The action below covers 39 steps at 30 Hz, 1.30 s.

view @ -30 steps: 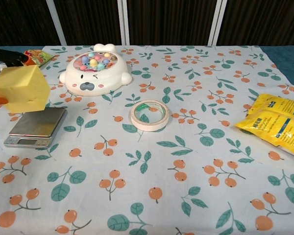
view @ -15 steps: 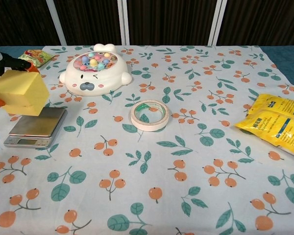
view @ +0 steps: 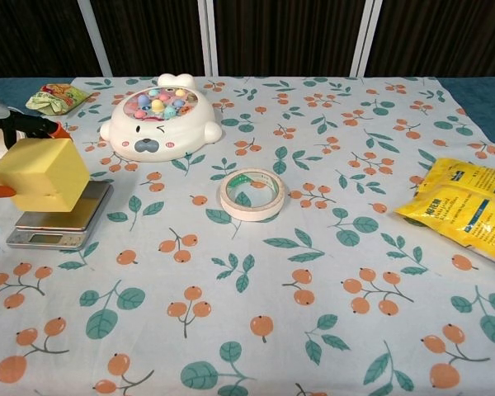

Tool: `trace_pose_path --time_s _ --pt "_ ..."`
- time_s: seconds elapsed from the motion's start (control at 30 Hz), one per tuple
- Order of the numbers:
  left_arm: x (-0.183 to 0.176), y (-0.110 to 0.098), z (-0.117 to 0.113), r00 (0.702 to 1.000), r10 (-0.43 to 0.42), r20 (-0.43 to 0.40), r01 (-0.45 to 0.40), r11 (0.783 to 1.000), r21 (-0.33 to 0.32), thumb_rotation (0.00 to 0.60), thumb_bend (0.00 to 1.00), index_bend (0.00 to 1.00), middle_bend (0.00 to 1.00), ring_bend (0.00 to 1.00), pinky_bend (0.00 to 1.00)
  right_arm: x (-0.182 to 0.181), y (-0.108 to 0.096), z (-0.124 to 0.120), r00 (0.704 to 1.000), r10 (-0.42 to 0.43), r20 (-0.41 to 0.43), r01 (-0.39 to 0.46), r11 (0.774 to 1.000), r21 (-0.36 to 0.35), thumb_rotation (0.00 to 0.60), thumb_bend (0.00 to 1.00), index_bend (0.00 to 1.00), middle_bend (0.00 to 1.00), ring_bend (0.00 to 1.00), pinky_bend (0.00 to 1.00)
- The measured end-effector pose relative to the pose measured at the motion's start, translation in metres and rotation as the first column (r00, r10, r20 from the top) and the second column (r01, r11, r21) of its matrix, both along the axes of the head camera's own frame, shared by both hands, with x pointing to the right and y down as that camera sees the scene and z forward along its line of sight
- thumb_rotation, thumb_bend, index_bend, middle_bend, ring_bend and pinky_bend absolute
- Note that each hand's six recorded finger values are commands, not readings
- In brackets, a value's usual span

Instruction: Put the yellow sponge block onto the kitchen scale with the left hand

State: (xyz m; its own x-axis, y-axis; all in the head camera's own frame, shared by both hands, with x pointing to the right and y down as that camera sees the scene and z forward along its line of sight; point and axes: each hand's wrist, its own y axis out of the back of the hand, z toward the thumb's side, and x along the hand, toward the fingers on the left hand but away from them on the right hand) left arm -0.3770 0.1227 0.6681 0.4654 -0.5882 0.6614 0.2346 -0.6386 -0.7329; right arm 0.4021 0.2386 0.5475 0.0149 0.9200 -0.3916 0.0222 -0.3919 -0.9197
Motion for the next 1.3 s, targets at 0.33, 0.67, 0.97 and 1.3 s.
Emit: trace_pose_path --time_s 0.33,0.67,0.97,1.3 --pt "0.000 -0.002 0.006 1.000 0.003 0.009 -0.003 1.000 0.006 0.600 0.25 0.19 0.31 0.24 0.36 0.000 0.000 0.000 1.000 0.000 -0.004 0.000 1.000 0.001 0.600 0.56 0.00 0.03 0.00 0.00" --pt "0.000 -0.001 0.009 1.000 0.005 0.015 -0.005 1.000 -0.013 0.600 0.23 0.18 0.28 0.22 0.35 0.000 0.000 -0.001 1.000 0.001 -0.006 -0.001 1.000 0.007 0.600 0.56 0.00 0.03 0.00 0.00" --pt "-0.007 0.002 0.013 0.999 0.004 0.047 -0.001 0.998 -0.057 0.600 0.04 0.02 0.10 0.01 0.13 0.001 -0.001 -0.003 1.000 0.006 0.000 -0.006 1.000 0.015 0.600 0.56 0.00 0.03 0.00 0.00" --pt "-0.002 -0.011 0.002 0.997 -0.003 0.079 0.003 1.000 -0.002 0.600 0.03 0.00 0.02 0.00 0.06 0.003 -0.001 -0.004 1.000 0.014 -0.006 -0.014 1.000 0.019 0.600 0.56 0.00 0.03 0.00 0.00"
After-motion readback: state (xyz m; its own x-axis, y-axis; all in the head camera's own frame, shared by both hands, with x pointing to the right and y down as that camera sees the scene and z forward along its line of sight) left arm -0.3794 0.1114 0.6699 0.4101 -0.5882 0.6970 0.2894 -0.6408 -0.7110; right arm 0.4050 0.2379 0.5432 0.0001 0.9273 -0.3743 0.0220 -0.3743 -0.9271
